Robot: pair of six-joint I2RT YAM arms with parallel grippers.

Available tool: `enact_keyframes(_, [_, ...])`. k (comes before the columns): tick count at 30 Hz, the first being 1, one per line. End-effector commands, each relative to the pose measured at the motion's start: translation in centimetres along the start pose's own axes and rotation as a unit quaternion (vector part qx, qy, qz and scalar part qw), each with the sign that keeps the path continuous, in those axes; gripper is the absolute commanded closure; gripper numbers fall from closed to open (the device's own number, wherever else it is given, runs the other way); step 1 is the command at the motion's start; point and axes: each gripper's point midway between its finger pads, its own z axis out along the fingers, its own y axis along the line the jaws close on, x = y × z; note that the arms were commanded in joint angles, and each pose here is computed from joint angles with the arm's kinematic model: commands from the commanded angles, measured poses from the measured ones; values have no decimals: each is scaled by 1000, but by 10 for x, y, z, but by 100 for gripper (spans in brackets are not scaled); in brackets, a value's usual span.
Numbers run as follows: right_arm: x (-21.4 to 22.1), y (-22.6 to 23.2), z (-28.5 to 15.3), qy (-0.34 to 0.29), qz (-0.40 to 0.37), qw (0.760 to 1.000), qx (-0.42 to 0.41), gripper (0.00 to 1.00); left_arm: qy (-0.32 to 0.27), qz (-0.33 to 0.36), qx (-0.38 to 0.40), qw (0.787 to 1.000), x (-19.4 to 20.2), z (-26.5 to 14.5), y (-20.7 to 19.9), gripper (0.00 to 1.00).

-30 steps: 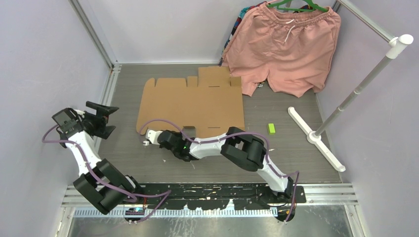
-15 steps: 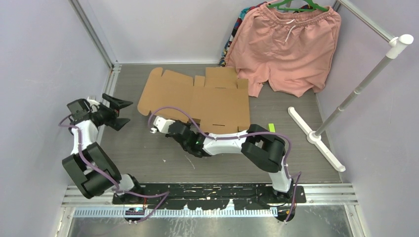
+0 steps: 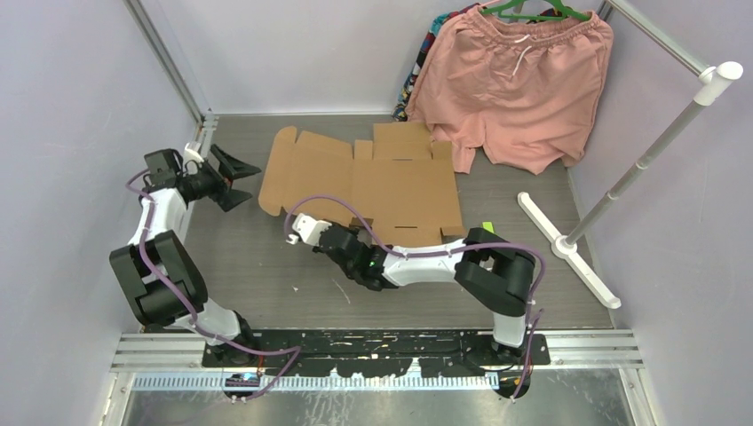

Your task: Fold the paper box

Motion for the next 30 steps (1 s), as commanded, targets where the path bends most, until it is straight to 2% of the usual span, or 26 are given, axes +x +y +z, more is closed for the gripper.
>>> enact_keyframes(1, [-27,-34,-22,-37,62,996,48,98,8,33,-3,999,-1,1,0,0])
enact_keyframes(6, [-25,-35,-33,-42,72,995,48,98,26,31,5,999,2,13,5,0])
enact_keyframes(19, [-21,-17,-47,-45,71,996,41,98,71,57,21,996,26,46,-21,0])
enact_keyframes(25, [-21,-9,-54,-49,77,995,39,98,102,67,8,993,42,62,-18,0])
enact_keyframes(30, [-21,-5,-60,-53,76,995,38,98,117,74,-16,990,45,67,-12,11])
